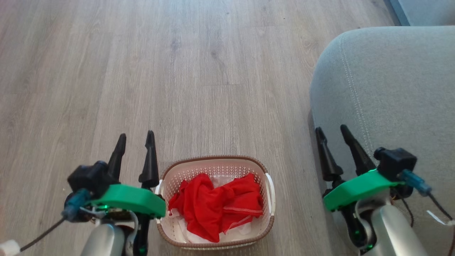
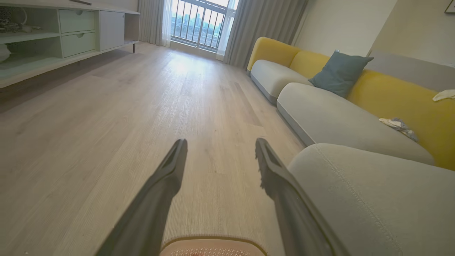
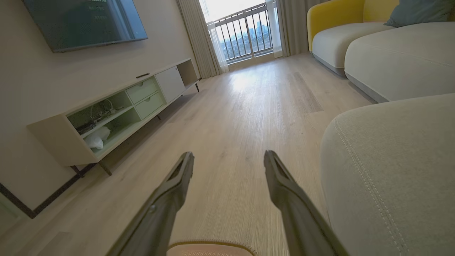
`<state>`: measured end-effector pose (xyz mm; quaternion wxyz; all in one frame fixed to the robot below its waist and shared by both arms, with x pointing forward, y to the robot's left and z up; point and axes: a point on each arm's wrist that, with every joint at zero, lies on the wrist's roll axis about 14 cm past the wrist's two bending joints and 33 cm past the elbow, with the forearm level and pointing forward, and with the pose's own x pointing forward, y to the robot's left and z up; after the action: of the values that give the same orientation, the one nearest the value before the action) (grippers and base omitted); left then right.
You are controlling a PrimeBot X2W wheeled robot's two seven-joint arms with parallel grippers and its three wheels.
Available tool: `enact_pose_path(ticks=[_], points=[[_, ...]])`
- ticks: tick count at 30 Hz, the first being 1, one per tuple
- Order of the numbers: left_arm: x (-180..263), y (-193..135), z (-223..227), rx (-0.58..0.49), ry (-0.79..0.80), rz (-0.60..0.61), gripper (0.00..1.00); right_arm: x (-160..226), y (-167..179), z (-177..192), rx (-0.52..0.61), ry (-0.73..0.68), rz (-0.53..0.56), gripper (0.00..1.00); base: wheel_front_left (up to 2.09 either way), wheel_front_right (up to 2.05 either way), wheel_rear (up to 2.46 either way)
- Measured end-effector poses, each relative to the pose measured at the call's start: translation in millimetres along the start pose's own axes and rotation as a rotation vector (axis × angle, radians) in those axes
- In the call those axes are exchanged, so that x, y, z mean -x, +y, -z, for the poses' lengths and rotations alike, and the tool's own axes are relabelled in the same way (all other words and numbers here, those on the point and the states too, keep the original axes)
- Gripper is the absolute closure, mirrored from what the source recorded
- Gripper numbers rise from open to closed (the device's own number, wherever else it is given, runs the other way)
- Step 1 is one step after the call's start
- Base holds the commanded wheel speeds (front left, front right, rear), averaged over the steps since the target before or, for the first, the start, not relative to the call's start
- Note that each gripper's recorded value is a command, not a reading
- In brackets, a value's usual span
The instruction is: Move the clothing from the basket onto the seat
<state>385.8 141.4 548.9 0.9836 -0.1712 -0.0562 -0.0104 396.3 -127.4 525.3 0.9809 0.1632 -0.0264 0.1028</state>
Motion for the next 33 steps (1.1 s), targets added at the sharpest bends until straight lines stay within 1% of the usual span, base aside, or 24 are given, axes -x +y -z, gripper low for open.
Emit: enact_pose_path(ticks=[7, 12, 14, 19, 29, 33], points=[[3.8, -5.4, 14.5, -0.114, 0.030, 0.010, 0.00, 6.3, -0.8, 25.2, 0.046, 0.072, -0.001, 0.00, 0.00, 0.00, 0.00], [6.4, -11.7, 21.7, -0.176, 0.034, 0.033, 0.00, 9.8, -5.8, 37.8, 0.055, 0.106, 0.012, 0.00, 0.00, 0.00, 0.00], [6.9, -11.4, 23.9, -0.200, 0.036, 0.034, 0.00, 8.6, -4.7, 39.1, 0.067, 0.109, 0.006, 0.00, 0.00, 0.00, 0.00], [8.2, -17.1, 24.3, -0.262, 0.016, 0.056, 0.00, 1.3, 0.9, 34.2, 0.136, 0.094, -0.025, 0.00, 0.00, 0.00, 0.00], [9.1, -27.6, 13.6, -0.375, -0.061, 0.085, 0.00, 1.2, 12.1, 36.7, 0.243, 0.088, -0.080, 0.00, 0.00, 0.00, 0.00], [10.4, -33.8, 12.9, -0.416, -0.082, 0.111, 0.00, -3.3, 16.9, 32.3, 0.292, 0.069, -0.104, 0.00, 0.00, 0.00, 0.00]])
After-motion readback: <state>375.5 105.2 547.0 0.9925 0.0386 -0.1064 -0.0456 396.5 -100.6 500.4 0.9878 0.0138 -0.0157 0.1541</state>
